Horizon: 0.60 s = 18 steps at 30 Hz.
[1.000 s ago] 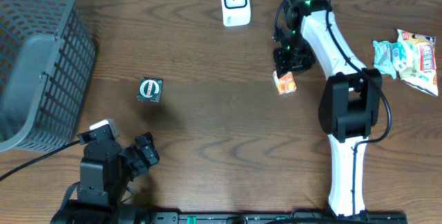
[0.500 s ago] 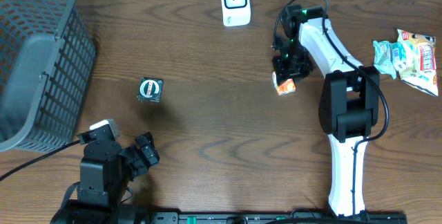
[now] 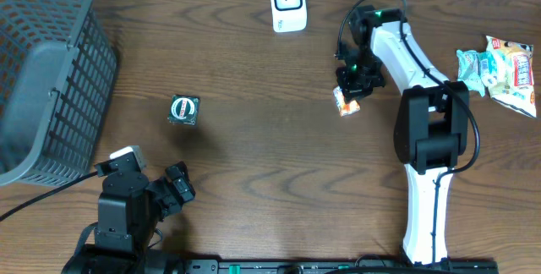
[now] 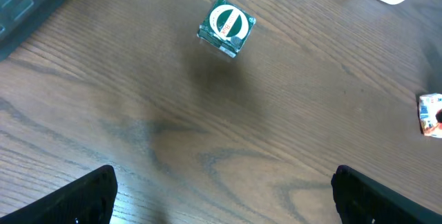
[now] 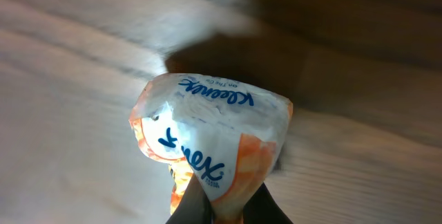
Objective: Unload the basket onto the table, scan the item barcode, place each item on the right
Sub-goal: 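Lift the Kleenex box and swing it left toward the scanner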
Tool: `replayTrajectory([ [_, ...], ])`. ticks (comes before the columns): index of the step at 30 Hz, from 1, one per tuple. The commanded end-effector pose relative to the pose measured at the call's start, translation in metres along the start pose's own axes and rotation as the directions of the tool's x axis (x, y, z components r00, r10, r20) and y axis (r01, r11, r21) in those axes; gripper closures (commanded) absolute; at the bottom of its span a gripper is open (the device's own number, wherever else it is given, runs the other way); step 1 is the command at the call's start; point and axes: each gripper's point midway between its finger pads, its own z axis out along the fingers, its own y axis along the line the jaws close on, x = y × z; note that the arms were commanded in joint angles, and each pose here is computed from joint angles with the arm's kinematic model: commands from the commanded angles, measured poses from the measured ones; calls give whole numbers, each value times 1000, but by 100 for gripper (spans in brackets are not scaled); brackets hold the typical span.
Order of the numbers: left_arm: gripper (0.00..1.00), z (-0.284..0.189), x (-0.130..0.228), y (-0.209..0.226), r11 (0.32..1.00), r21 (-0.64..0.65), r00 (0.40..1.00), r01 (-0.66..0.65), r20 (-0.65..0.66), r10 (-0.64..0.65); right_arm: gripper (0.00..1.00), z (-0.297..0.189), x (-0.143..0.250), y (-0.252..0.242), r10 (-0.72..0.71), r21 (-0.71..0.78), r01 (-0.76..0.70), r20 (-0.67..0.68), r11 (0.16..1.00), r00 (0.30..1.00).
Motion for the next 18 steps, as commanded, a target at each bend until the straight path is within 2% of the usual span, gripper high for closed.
replayTrajectory([
  [1,2,-1,-1,1,1000,-1,1000,0,6,0,99,-24,-7,36,-62,-295,79,65,952,996],
  [2,2,-1,-1,1,1000,-1,1000,0,6,0,99,-37,-8,52,-86,-409,120,100,904,991],
  [4,2,-1,-1,1,1000,-1,1000,0,6,0,99,-50,-8,68,-109,-512,167,141,843,984],
  [6,2,-1,-1,1,1000,-1,1000,0,6,0,99,-69,-7,86,-133,-624,234,205,746,970],
  [11,2,-1,-1,1,1000,-1,1000,0,6,0,99,-118,-5,116,-103,-795,370,368,480,924],
  [14,2,-1,-1,1,1000,-1,1000,0,6,0,99,-131,-2,123,-91,-812,413,414,412,906],
  [18,2,-1,-1,1,1000,-1,1000,0,6,0,99,-133,6,126,-123,-800,456,445,391,887],
])
